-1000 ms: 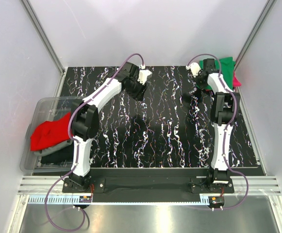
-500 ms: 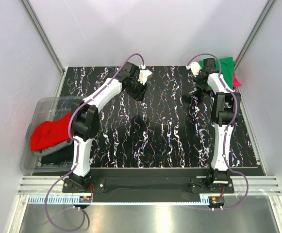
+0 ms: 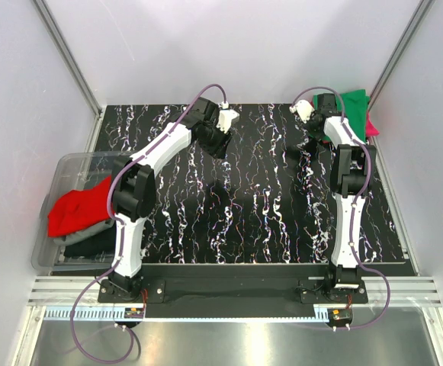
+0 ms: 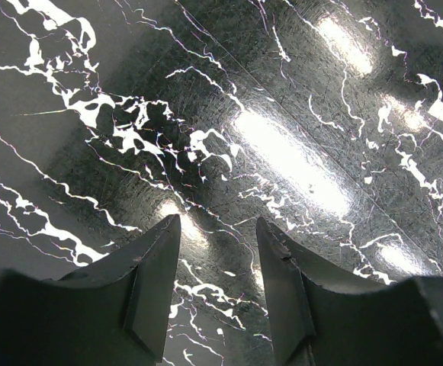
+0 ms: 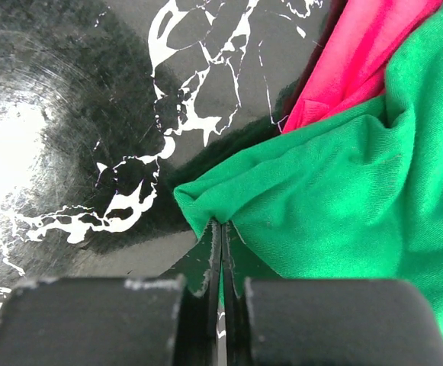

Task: Fold and stack the t-shirts
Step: Neatly place the folded tshirt to the corner

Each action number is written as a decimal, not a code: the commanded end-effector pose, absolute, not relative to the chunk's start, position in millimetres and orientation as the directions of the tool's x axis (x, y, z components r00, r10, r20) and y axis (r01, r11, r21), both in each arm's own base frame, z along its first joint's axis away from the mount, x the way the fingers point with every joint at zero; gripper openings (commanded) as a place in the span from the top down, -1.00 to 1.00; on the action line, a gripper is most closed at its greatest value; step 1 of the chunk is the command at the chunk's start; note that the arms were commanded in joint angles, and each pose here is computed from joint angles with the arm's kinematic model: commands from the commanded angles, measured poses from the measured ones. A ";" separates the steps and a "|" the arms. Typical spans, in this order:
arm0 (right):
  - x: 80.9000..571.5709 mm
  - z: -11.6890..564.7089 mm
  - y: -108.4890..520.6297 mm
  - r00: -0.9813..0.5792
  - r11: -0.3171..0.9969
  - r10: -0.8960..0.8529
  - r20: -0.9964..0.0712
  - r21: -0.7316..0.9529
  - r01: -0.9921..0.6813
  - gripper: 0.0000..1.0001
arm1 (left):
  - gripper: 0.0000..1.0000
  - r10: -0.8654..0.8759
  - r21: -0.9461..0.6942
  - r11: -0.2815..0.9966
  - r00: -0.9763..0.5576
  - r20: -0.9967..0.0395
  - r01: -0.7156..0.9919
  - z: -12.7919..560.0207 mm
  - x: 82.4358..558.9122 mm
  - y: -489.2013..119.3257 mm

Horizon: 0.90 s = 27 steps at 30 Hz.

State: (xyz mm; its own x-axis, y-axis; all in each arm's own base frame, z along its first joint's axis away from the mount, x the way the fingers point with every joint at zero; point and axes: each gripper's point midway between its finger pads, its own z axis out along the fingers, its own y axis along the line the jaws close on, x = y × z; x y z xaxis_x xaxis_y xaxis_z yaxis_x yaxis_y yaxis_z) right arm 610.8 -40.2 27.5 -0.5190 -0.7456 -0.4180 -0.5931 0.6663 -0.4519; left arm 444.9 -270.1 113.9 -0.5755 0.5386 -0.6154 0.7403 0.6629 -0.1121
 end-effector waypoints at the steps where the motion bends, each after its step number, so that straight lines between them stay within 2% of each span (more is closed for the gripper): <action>1: 615.1 62.1 -30.1 -0.461 0.650 -0.758 -0.461 -0.481 -0.588 1.00 | 0.01 0.525 -0.097 0.649 -0.537 -0.661 0.754 130.3 454.0 -280.3; 5: 605.5 95.2 -25.7 -0.422 0.638 -0.766 -0.484 -0.497 -0.588 1.00 | 0.01 0.524 -0.099 0.649 -0.538 -0.661 0.754 130.5 453.5 -280.4; 9: 595.1 109.2 -27.4 -0.391 0.599 -0.798 -0.459 -0.526 -0.604 1.00 | 0.01 0.521 -0.105 0.646 -0.538 -0.663 0.756 130.3 453.5 -282.6; 21: 584.6 114.7 -41.0 -0.414 0.580 -0.815 -0.407 -0.569 -0.583 1.00 | 0.01 0.518 -0.103 0.644 -0.531 -0.670 0.758 134.8 453.8 -285.0; 27: 578.9 110.0 -61.2 -0.461 0.566 -0.820 -0.339 -0.603 -0.563 1.00 | 0.01 0.517 -0.105 0.645 -0.534 -0.669 0.757 134.7 453.4 -284.9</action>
State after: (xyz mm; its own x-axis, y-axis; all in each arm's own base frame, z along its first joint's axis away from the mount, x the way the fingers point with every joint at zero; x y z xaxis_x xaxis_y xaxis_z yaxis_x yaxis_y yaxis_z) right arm 574.7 -46.8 62.7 -0.4692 -0.8098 -0.3521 -0.6322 0.5864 -0.5064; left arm 445.6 -274.5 115.7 -0.5680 0.5402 -0.6209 0.7454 0.6574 -0.1099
